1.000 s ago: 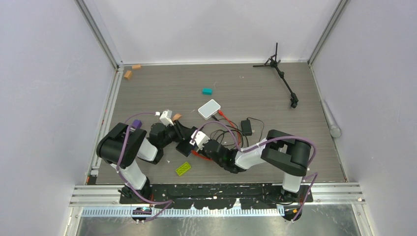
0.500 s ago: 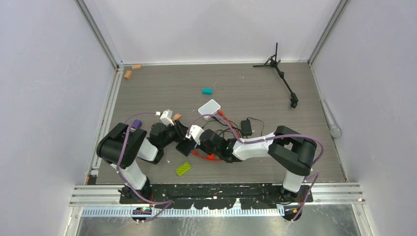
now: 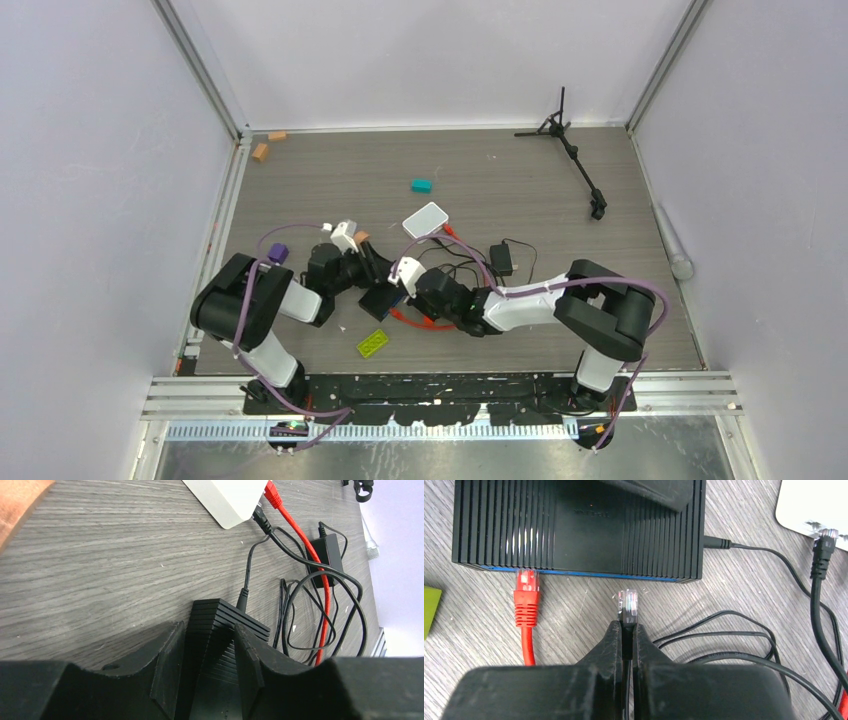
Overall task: Insert the plug into the switch port
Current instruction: Insert the connector into the switch port.
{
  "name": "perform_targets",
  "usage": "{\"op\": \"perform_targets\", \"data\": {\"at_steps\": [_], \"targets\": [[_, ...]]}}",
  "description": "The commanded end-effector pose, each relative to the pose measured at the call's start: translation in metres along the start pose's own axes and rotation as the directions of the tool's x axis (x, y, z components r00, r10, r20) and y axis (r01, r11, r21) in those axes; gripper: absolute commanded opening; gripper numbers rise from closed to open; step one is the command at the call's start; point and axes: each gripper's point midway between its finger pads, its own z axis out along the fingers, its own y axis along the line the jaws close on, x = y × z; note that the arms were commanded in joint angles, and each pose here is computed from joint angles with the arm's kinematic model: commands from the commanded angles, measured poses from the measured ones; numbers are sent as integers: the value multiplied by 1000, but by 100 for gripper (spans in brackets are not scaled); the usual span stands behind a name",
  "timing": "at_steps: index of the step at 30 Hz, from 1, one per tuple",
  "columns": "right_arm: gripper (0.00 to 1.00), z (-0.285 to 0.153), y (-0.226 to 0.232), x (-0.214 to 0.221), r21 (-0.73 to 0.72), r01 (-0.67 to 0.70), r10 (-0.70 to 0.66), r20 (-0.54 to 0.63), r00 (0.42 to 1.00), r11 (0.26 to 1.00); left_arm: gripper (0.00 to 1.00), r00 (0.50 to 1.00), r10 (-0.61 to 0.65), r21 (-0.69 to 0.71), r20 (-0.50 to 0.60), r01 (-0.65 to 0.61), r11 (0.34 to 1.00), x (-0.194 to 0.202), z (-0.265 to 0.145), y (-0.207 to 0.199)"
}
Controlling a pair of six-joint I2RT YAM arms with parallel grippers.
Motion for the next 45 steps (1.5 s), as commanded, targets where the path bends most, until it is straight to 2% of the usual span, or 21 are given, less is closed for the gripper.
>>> {"op": "perform_targets", "data": {"at_steps": [1,13,45], "targets": [[0,-9,-9,-16,41,-67,64,73,995,997,44,999,34,-17,6,-34,999,-10,1,5],[0,6,-27,-28,154,-118,97,139,986,981,44,999,36,-5,-23,-36,999,-3,3,6],[0,0,-10,-55,52,-98,86,193,977,994,39,999,29,27,-39,-28,999,2,3,3]]}}
